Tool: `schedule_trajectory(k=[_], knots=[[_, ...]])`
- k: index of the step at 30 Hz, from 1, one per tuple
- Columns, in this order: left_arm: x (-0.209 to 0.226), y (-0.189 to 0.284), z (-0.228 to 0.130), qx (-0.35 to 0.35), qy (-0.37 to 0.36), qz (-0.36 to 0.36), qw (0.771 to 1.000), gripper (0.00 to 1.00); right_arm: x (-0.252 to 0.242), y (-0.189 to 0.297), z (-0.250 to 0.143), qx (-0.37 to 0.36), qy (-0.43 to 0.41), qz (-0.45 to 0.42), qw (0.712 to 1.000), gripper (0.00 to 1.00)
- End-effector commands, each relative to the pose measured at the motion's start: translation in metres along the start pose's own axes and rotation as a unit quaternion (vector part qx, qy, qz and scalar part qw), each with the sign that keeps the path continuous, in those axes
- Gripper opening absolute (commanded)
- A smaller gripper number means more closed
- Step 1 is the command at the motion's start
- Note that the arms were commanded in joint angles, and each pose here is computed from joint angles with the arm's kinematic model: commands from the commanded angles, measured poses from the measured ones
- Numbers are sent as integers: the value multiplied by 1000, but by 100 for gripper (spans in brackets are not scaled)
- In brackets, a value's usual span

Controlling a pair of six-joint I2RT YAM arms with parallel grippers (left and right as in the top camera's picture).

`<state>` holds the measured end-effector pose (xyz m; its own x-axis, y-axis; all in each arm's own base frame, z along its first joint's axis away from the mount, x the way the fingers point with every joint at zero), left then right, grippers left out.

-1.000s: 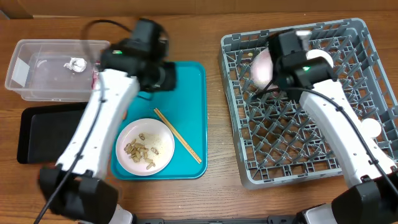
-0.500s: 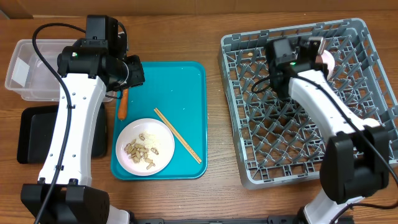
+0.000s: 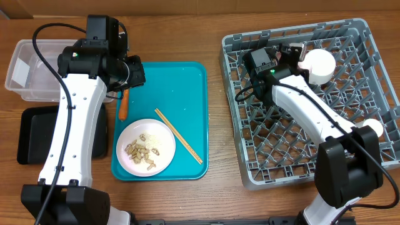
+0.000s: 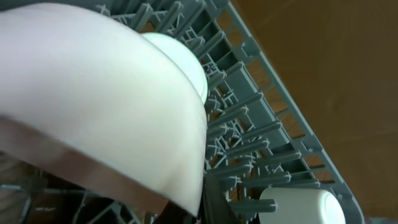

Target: Sort waste into correct bins and load items into the dishwasher

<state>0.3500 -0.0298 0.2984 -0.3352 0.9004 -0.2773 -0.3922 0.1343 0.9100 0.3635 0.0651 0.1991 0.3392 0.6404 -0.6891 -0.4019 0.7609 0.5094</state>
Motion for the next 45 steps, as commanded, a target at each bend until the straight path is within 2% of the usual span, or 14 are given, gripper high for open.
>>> schedule_trajectory(k=[1, 6, 7, 9, 11, 14, 16, 19, 20, 21, 26, 33, 39, 45], knots=[[-2, 11, 4, -20, -11, -4, 1000, 31, 20, 1, -16, 62, 21, 98, 993, 5], [-2, 11, 4, -20, -11, -4, 1000, 31, 40, 14, -36, 155, 41, 241, 957, 29], [-2, 11, 4, -20, -11, -4, 1000, 31, 41, 15, -37, 161, 42, 251, 954, 33], [-2, 11, 4, -20, -11, -4, 1000, 31, 41, 18, -41, 178, 49, 267, 946, 50], [-2, 11, 4, -20, -11, -4, 1000, 31, 37, 24, -40, 183, 55, 268, 944, 53], [-1, 11, 4, -21, -13, 0, 1000, 32, 12, 42, -24, 160, 32, 284, 945, 56], [-1, 11, 3, -19, -15, 1, 1000, 41, -11, 61, -10, 127, -2, 311, 942, 69], [1, 11, 1, -15, -16, 12, 1000, 41, -38, 78, 2, 91, -35, 341, 935, 88], [3, 11, 1, -14, -15, 19, 1000, 41, -46, 84, 5, 78, -40, 355, 931, 97], [5, 11, -1, -9, -15, 28, 999, 45, -56, 93, 8, 54, -27, 387, 920, 100], [10, 9, -14, 30, -10, 47, 998, 52, -67, 122, -1, 2, 85, 511, 855, 100], [20, -4, -35, 91, 3, 73, 993, 54, -60, 127, -14, 28, 118, 554, 824, 100], [30, -22, -57, 152, 19, 84, 985, 53, -48, 139, -21, 34, 142, 616, 774, 97], [46, -22, -57, 150, 51, 128, 979, 53, -13, 160, -34, 41, 211, 627, 749, 96]])
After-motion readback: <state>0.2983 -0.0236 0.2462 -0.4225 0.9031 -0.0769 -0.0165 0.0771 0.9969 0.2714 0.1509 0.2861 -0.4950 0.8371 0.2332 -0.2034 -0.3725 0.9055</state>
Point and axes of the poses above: each gripper's point midway between its finger pads, its own y axis back along the fingers, its own x axis along the line the jaws close on, z = x × y, the point moved 9 cm from there along y, back along the fingers, and after that the axes turned 10 degrees about y, right-handed, at the moved point
